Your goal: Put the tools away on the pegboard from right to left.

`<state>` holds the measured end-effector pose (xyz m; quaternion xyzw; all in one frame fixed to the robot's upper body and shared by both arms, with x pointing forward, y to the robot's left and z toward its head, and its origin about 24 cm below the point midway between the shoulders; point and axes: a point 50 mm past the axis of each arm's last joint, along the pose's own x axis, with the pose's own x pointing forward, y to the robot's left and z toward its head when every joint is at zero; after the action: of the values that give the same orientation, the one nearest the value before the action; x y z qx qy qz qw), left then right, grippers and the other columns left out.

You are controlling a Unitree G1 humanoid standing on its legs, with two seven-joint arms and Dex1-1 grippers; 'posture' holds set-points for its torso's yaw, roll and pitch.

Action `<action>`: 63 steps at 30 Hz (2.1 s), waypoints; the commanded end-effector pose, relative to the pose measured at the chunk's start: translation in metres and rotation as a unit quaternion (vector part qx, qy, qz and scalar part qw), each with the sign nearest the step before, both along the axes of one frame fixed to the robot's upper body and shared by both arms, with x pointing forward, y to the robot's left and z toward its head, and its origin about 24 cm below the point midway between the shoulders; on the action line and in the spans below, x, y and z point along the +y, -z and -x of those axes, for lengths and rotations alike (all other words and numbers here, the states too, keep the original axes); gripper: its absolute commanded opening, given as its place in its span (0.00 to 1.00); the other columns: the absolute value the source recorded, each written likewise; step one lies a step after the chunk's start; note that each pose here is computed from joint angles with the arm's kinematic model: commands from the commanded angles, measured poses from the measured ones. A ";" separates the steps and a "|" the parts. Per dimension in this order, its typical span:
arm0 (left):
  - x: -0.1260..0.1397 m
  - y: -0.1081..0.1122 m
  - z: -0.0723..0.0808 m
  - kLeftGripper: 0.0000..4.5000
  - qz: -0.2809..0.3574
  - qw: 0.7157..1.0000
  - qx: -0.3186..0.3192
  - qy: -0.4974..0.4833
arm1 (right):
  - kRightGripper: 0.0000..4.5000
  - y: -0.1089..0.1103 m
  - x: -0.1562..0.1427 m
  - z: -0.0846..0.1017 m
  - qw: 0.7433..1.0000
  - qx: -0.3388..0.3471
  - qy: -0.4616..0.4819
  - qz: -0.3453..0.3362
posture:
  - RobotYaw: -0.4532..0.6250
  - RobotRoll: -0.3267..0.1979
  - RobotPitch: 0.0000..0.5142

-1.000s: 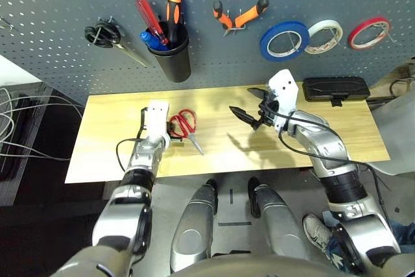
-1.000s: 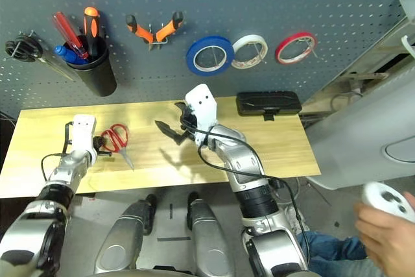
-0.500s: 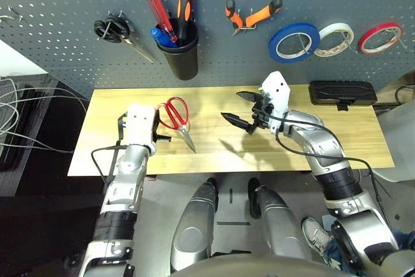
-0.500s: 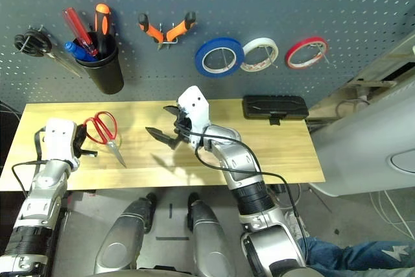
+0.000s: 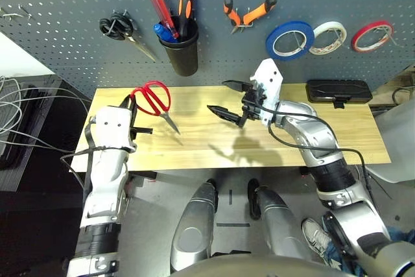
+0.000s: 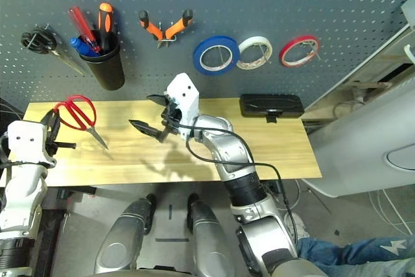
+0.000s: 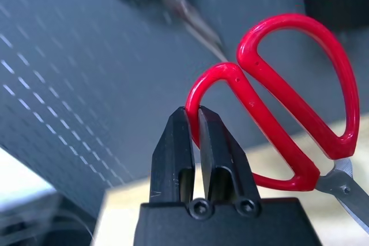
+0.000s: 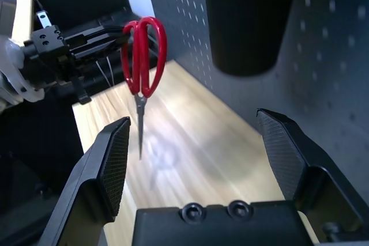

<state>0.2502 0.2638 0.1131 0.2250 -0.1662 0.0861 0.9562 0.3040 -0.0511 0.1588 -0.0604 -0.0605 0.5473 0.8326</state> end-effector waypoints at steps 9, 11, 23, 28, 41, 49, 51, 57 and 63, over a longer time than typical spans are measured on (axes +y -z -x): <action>0.005 -0.031 0.004 0.01 -0.031 0.995 -0.094 -0.012 | 1.00 -0.026 0.009 0.002 0.997 -0.055 -0.017 -0.058 | 0.54 0.62 0.53; 0.007 -0.036 0.001 0.01 -0.034 0.994 -0.103 -0.020 | 1.00 -0.030 0.012 0.002 0.996 -0.063 -0.021 -0.068 | 0.54 0.62 0.52; 0.023 -0.062 -0.015 0.01 -0.025 0.988 -0.143 -0.055 | 1.00 -0.045 0.019 0.004 0.990 -0.097 -0.030 -0.098 | 0.54 0.62 0.52; 0.029 -0.062 -0.022 0.01 -0.004 0.988 -0.139 -0.068 | 1.00 -0.044 0.019 0.003 0.990 -0.094 -0.026 -0.097 | 0.54 0.62 0.51; 0.039 -0.059 -0.026 0.01 0.013 0.987 -0.136 -0.086 | 1.00 -0.049 0.019 0.001 0.989 -0.094 -0.014 -0.109 | 0.53 0.62 0.52; 0.038 -0.053 -0.022 0.01 0.019 0.988 -0.131 -0.084 | 1.00 -0.046 0.020 0.001 0.991 -0.088 -0.016 -0.104 | 0.53 0.62 0.52; 0.038 -0.050 -0.020 0.01 0.022 0.988 -0.128 -0.086 | 1.00 -0.046 0.020 0.001 0.991 -0.087 -0.016 -0.103 | 0.53 0.62 0.52; 0.043 -0.050 -0.020 0.01 0.038 0.986 -0.131 -0.098 | 1.00 -0.045 0.019 0.001 0.991 -0.085 -0.017 -0.099 | 0.53 0.62 0.52; 0.047 -0.047 -0.031 0.01 0.056 0.987 -0.109 -0.107 | 1.00 -0.044 0.019 0.000 0.992 -0.083 -0.014 -0.097 | 0.54 0.62 0.50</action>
<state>0.2811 0.3029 0.1678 0.1841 -0.2622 0.2071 0.9244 0.3047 -0.0340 0.2072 -0.0271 -0.1931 0.5366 0.8210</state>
